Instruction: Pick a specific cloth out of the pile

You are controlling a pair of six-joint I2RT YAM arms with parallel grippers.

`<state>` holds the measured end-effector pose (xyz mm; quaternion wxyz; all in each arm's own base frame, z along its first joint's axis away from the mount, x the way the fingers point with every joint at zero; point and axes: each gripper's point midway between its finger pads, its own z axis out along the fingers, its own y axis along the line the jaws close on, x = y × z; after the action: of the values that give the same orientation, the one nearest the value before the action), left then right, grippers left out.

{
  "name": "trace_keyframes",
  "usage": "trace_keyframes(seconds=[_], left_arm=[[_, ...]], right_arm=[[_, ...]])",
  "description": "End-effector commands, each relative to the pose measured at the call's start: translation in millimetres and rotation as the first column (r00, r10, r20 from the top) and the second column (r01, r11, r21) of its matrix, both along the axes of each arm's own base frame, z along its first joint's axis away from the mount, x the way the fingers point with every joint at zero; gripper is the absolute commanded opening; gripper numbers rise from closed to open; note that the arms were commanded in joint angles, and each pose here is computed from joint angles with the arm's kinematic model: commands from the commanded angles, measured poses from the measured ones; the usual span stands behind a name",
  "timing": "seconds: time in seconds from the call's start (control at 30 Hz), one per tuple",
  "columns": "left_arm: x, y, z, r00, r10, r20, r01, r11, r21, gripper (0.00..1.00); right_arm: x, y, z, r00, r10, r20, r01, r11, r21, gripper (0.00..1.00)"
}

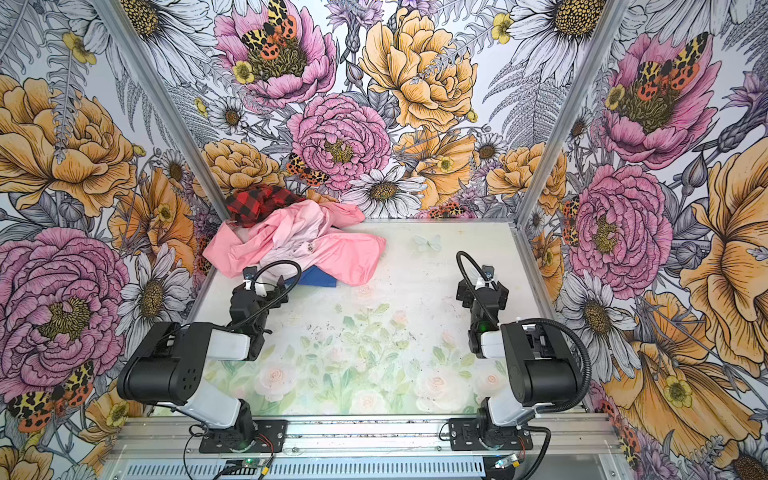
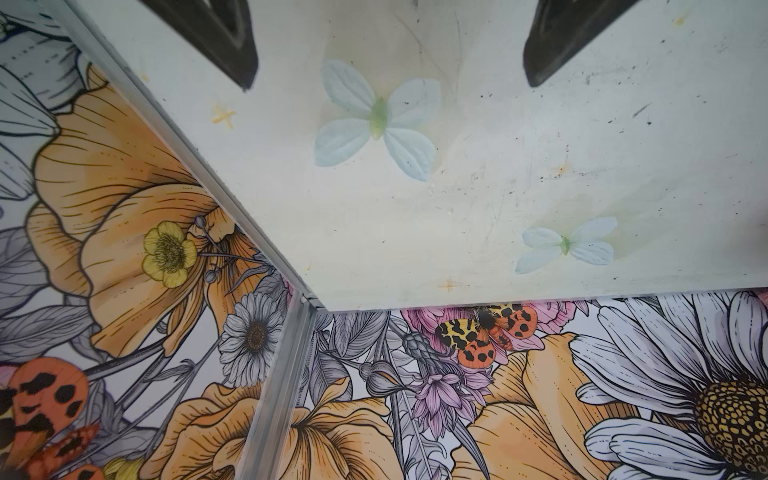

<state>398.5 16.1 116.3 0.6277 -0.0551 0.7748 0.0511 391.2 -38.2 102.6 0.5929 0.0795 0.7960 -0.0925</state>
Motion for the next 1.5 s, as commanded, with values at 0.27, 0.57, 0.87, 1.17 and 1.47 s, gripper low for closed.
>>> trace_keyframes(seconds=[0.27, 0.57, 0.87, 1.17, 1.47], left_arm=[[5.8, -0.7, 12.9, 0.999, -0.035, 0.029, 0.035, 0.999, -0.01, 0.99], [6.2, 2.0, 12.5, 0.994, -0.106, 0.039, 0.109, 0.991, -0.08, 0.99], [-1.2, 7.5, 17.5, 0.991, -0.103, 0.084, 0.111, 0.988, -0.103, 0.99], [-65.3, 21.7, 68.8, 0.974, 0.211, 0.078, -0.199, 0.97, -0.137, 0.99], [-83.8, -46.6, 62.0, 0.966, 0.093, -0.242, -0.129, 0.982, -0.14, 0.91]], right_arm=[[5.6, 1.0, 12.8, 0.999, 0.007, 0.039, -0.007, 1.0, 0.006, 0.99], [5.8, 1.2, 12.5, 0.999, 0.008, 0.038, -0.008, 1.0, 0.007, 0.99], [2.6, 3.5, 19.1, 0.998, 0.015, 0.059, -0.015, 1.0, -0.005, 0.99], [-28.9, 68.9, 115.1, 0.978, 0.208, 0.032, -0.211, 0.969, 0.13, 0.99], [-72.9, 187.9, 150.7, 0.911, 0.411, 0.031, -0.401, 0.865, 0.303, 0.99]])
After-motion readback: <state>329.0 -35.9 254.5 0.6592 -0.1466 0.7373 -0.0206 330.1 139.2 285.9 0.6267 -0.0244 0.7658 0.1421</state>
